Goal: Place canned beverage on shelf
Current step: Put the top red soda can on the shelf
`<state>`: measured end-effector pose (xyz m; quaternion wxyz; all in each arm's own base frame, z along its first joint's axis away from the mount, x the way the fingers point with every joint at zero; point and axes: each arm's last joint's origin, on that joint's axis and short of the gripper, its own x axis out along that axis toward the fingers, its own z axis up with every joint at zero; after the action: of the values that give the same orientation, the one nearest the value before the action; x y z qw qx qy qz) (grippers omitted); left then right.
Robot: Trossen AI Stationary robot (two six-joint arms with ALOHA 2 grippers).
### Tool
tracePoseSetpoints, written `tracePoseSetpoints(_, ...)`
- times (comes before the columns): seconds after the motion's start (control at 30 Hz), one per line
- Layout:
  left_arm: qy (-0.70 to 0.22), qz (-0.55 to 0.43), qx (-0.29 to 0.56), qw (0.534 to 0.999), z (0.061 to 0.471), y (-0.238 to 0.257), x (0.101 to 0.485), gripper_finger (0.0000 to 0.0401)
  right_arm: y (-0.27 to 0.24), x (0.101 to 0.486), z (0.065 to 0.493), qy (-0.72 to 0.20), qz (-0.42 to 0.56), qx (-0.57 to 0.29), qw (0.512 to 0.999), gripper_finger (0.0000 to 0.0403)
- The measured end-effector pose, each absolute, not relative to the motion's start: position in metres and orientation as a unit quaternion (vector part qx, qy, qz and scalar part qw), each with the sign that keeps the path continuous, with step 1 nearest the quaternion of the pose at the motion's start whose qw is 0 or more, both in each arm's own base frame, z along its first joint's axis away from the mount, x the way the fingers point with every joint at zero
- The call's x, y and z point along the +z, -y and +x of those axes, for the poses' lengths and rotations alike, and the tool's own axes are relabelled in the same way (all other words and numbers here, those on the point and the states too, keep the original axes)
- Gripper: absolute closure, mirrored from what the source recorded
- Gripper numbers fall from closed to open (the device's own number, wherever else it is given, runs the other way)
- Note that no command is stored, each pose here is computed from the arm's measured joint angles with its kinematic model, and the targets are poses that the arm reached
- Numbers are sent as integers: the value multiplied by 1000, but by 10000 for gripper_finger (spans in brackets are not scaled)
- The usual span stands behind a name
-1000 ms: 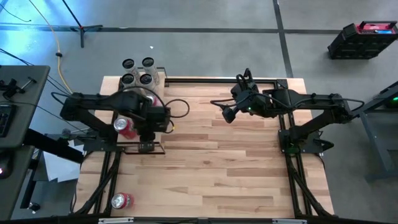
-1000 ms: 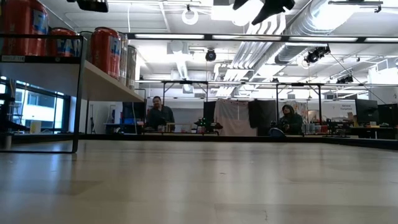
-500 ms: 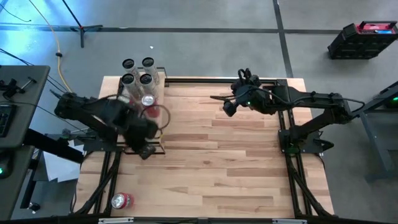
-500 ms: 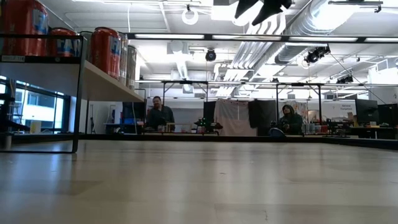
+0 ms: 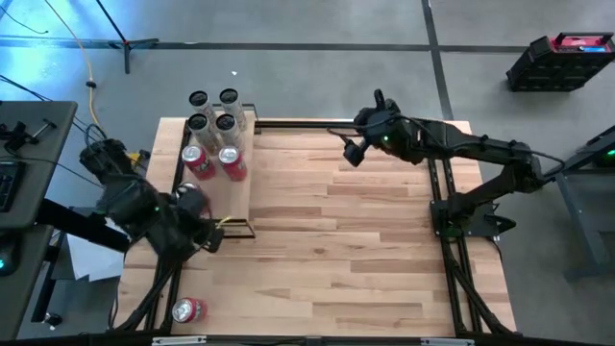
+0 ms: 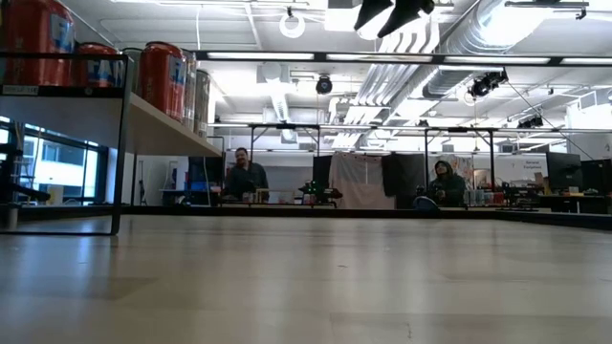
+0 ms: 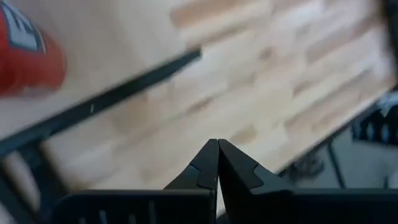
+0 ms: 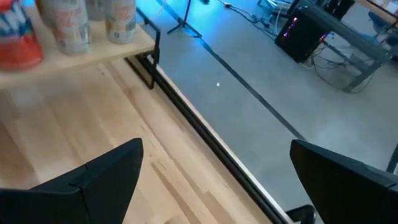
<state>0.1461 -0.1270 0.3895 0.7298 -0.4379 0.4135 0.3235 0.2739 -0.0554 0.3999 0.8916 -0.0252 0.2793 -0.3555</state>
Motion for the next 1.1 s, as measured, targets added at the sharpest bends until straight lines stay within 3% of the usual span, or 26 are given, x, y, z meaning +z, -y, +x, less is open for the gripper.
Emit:
tracePoseSetpoints(0.23, -286, -435, 361, 774, 143, 134, 376, 401, 48, 433, 269, -216, 27, -359, 908, 11)
tracePoseSetpoints(0.5, -351, -414, 332, 771, 134, 150, 371, 401, 29, 460, 258, -185, 71, -338, 920, 11)
tracePoseSetpoints(0.7, -348, -387, 290, 803, 121, 146, 377, 401, 17, 469, 258, -153, 110, -321, 928, 11)
tracePoseSetpoints(0.93, -299, -355, 307, 831, 114, 115, 368, 401, -1, 473, 260, -117, 167, -291, 935, 11)
tracePoseSetpoints(1.1, -289, -368, 325, 822, 117, 106, 369, 401, -17, 474, 258, -105, 220, -271, 931, 11)
